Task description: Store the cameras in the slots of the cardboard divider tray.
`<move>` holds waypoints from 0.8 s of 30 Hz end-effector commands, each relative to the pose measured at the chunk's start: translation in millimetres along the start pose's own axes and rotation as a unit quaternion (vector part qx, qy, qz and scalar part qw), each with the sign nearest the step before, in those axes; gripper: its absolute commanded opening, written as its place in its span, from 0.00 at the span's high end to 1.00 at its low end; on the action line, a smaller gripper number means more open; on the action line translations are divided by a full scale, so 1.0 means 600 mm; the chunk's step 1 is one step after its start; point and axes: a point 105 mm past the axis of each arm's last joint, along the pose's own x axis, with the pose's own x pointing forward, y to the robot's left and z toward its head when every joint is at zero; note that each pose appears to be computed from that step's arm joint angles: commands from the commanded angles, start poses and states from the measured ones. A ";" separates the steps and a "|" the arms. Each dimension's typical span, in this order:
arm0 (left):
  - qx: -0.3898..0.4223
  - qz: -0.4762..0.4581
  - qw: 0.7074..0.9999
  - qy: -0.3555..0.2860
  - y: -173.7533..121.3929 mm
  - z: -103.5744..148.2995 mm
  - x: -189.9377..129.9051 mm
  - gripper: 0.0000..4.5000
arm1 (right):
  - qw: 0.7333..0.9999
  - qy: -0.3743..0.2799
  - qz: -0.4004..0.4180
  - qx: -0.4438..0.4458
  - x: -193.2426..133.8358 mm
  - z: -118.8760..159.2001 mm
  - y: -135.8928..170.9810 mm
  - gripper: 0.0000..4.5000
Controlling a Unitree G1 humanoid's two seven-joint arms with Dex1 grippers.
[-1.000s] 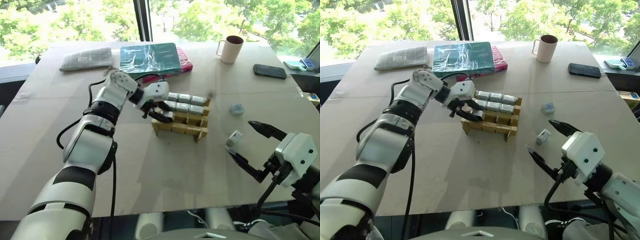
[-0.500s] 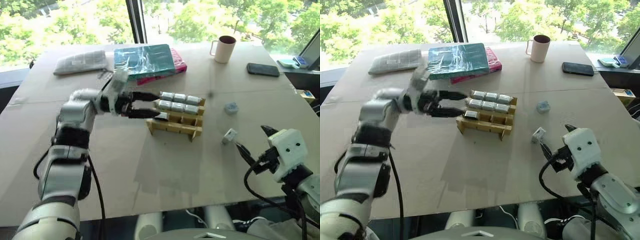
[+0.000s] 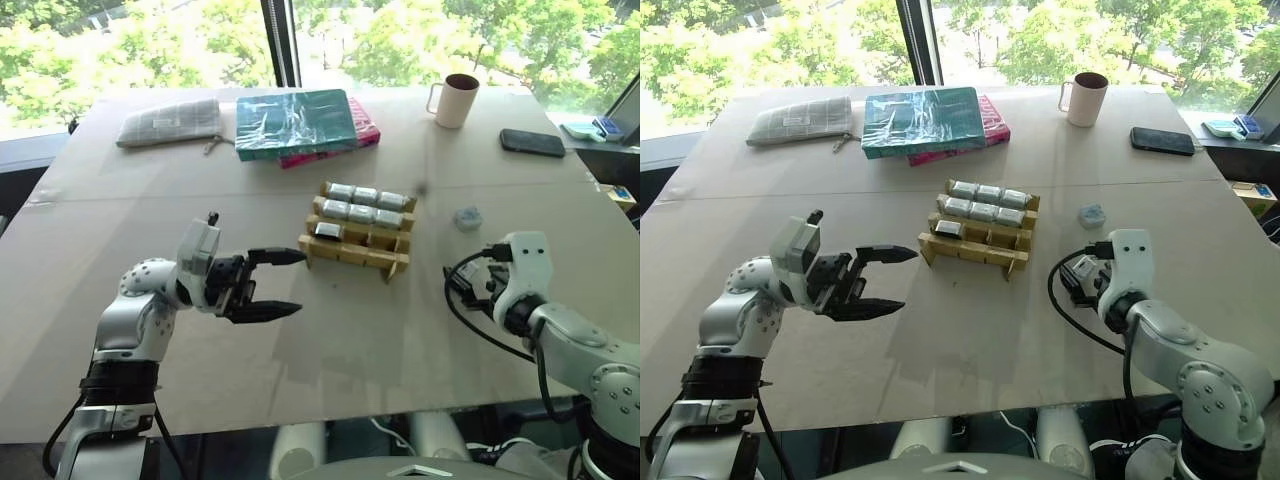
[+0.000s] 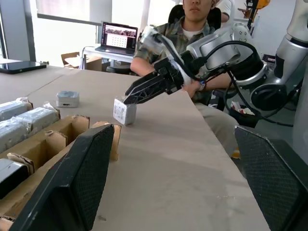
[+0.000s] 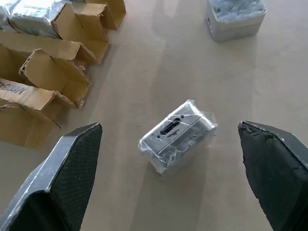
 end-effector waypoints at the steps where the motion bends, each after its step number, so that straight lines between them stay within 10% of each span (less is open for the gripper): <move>1: 0.026 -0.001 1.000 -0.005 -0.011 0.015 0.003 0.08 | 0.999 0.005 -0.032 -0.002 0.006 0.006 -0.013 0.00; 5: 0.029 0.013 0.999 -0.006 -0.010 0.015 0.002 0.08 | 0.998 0.023 -0.052 -0.004 0.017 0.000 -0.023 0.00; 13: 0.029 0.022 0.999 -0.011 -0.014 0.014 0.007 0.07 | 0.997 0.045 -0.056 -0.040 0.014 -0.003 -0.035 0.80; 19: 0.022 0.033 0.999 -0.019 -0.019 0.006 0.012 0.07 | 0.979 -0.011 0.028 -0.201 -0.004 0.030 -0.005 0.81; 24: 0.006 0.077 0.997 -0.026 -0.013 -0.003 0.001 0.07 | 0.904 -0.110 0.196 -0.365 -0.014 0.078 0.066 0.81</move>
